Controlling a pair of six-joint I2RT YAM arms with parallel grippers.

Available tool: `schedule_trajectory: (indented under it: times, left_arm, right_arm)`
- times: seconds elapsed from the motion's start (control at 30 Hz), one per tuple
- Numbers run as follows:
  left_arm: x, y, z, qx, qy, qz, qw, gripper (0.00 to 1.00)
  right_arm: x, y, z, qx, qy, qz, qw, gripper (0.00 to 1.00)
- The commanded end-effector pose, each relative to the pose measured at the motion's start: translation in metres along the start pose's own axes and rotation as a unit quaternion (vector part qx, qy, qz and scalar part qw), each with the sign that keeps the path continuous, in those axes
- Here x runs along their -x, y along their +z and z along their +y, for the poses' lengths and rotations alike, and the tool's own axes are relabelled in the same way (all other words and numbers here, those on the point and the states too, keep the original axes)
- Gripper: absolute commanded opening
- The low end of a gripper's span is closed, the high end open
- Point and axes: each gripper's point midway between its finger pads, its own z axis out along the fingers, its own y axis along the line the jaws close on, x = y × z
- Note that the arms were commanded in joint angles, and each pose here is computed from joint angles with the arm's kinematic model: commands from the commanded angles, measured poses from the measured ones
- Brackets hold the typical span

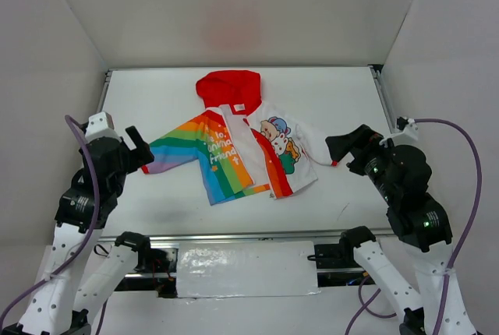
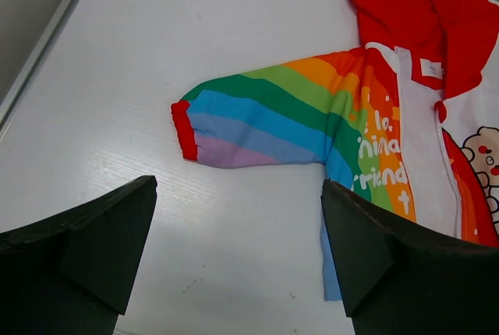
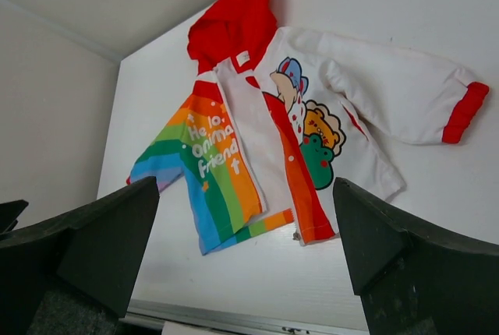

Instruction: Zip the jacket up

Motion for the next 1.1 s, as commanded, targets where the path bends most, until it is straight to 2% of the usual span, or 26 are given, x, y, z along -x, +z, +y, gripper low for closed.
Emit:
schedule_trajectory:
  times: [0.0,0.23,0.3,0.33,0.4,0.43,0.47,0.5,0.53,0.57,0.6,0.67,0.8,1.07]
  left_arm:
    - [0.012,-0.001,-0.005,-0.013,-0.005,-0.024,1.0,0.99]
    - [0.01,0.0,-0.007,-0.017,-0.003,-0.017,1.0,0.99]
    - [0.01,0.0,-0.008,-0.02,-0.002,-0.017,1.0,0.99]
    - [0.008,0.001,-0.01,-0.024,-0.001,-0.015,1.0,0.99]
    - [0.007,0.003,-0.012,-0.028,0.002,-0.011,1.0,0.99]
    - [0.006,0.004,-0.013,-0.029,0.004,-0.008,1.0,0.99]
    - [0.004,0.006,-0.013,-0.025,0.006,-0.003,1.0,0.99]
    - [0.004,0.007,-0.012,-0.023,0.007,0.0,1.0,0.99]
    - [0.003,0.008,-0.012,-0.019,0.007,0.002,1.0,0.99]
    - [0.002,0.009,-0.012,-0.018,0.009,0.005,1.0,0.99]
    - [0.001,0.009,-0.012,-0.018,0.009,0.006,1.0,0.99]
    - [0.002,0.009,-0.012,-0.019,0.01,0.004,1.0,0.99]
    - [0.002,0.009,-0.013,-0.019,0.009,0.002,1.0,0.99]
    - [0.0,0.009,-0.02,-0.041,0.017,0.007,0.999,0.99]
  right_arm:
    - [0.008,-0.002,-0.009,-0.023,0.009,-0.026,0.999,1.0]
    - [0.005,-0.003,-0.006,0.006,0.026,-0.045,0.999,1.0]
    - [-0.002,0.002,0.006,0.055,0.009,-0.043,0.998,1.0]
    - [-0.018,0.007,0.033,0.143,-0.001,-0.014,0.99,1.0]
    - [-0.045,0.022,0.054,0.21,0.02,0.056,0.976,1.0]
    - [-0.067,0.022,0.077,0.291,0.015,0.111,0.95,1.0]
    - [-0.093,0.049,0.076,0.281,0.027,0.172,0.944,1.0]
    - [-0.108,0.063,0.078,0.272,0.024,0.196,0.942,1.0]
    - [-0.121,0.076,0.087,0.25,0.005,0.202,0.947,1.0]
    - [-0.15,0.103,0.08,0.214,-0.021,0.237,0.947,1.0]
    - [-0.152,0.113,0.093,0.215,-0.033,0.241,0.946,1.0]
    - [-0.182,0.126,0.107,0.23,-0.044,0.293,0.927,1.0]
    - [-0.241,0.185,0.088,0.175,-0.051,0.372,0.91,0.96]
    - [-0.303,0.213,0.045,0.126,-0.049,0.426,0.895,0.91]
